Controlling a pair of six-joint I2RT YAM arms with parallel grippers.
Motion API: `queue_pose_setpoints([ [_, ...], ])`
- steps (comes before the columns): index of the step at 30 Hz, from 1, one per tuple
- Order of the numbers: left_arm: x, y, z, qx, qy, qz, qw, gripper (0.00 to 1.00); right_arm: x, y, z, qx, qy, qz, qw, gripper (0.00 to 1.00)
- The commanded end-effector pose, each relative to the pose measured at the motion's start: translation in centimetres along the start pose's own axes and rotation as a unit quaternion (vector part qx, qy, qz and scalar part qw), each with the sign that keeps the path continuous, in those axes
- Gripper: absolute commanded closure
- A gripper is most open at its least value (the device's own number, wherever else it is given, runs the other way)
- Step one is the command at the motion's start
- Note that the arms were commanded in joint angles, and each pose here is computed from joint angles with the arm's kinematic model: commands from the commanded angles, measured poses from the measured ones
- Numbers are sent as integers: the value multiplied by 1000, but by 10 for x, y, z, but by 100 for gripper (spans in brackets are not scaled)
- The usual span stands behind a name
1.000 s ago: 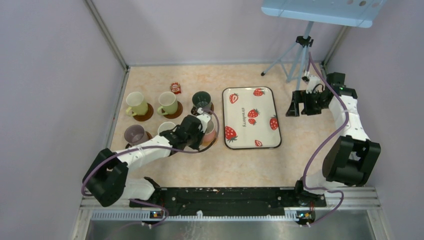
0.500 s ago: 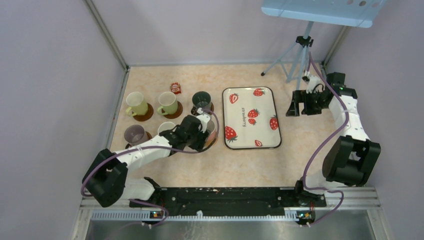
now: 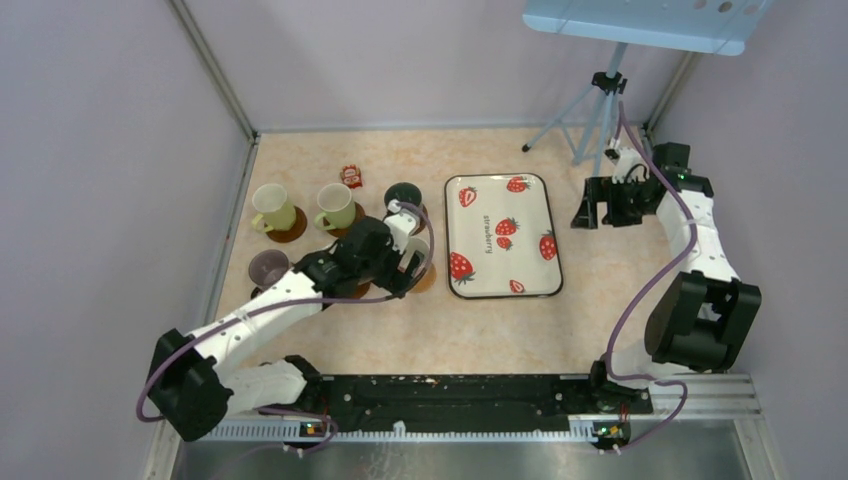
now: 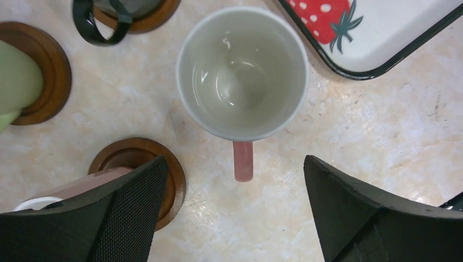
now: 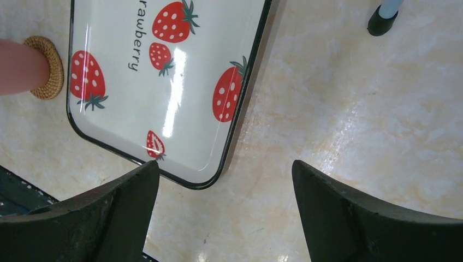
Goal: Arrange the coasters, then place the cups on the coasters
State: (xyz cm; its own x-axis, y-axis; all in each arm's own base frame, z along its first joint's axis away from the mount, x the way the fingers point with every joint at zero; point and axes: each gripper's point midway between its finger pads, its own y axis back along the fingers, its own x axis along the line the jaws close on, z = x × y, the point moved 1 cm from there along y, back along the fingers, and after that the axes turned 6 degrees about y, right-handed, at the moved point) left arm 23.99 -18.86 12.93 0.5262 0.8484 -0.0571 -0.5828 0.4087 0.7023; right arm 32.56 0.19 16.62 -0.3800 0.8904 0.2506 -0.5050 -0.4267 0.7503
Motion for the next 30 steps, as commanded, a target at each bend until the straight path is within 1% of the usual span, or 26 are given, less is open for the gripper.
queue_pose_setpoints([
  [1, -6, 34, 41, -53, -9, -19, 998, 1, 1, -4, 19, -17, 20, -1, 1000, 10],
  [6, -11, 57, 84, -98, -38, -29, 994, 1, 8, -17, 27, -11, 43, 4, 999, 11],
  [10, -11, 66, 128, -131, -31, -25, 991, 1, 18, -27, 34, -7, 64, 11, 998, 11],
  [15, -5, 53, 164, -119, 1, -55, 991, 1, 28, -43, 42, -3, 79, 22, 997, 11],
  [20, 5, 33, 196, -100, -15, -85, 991, 1, 38, -57, 54, -4, 87, 34, 996, 11],
  [24, 32, 19, 215, -93, 15, -98, 991, 1, 54, -65, 67, -13, 95, 51, 994, 11],
  [28, 94, 2, 216, -75, 60, -70, 993, 1, 65, -69, 75, -21, 102, 61, 993, 11],
  [30, 124, 4, 219, -84, 77, -64, 991, 1, 70, -72, 78, -23, 108, 63, 992, 11],
])
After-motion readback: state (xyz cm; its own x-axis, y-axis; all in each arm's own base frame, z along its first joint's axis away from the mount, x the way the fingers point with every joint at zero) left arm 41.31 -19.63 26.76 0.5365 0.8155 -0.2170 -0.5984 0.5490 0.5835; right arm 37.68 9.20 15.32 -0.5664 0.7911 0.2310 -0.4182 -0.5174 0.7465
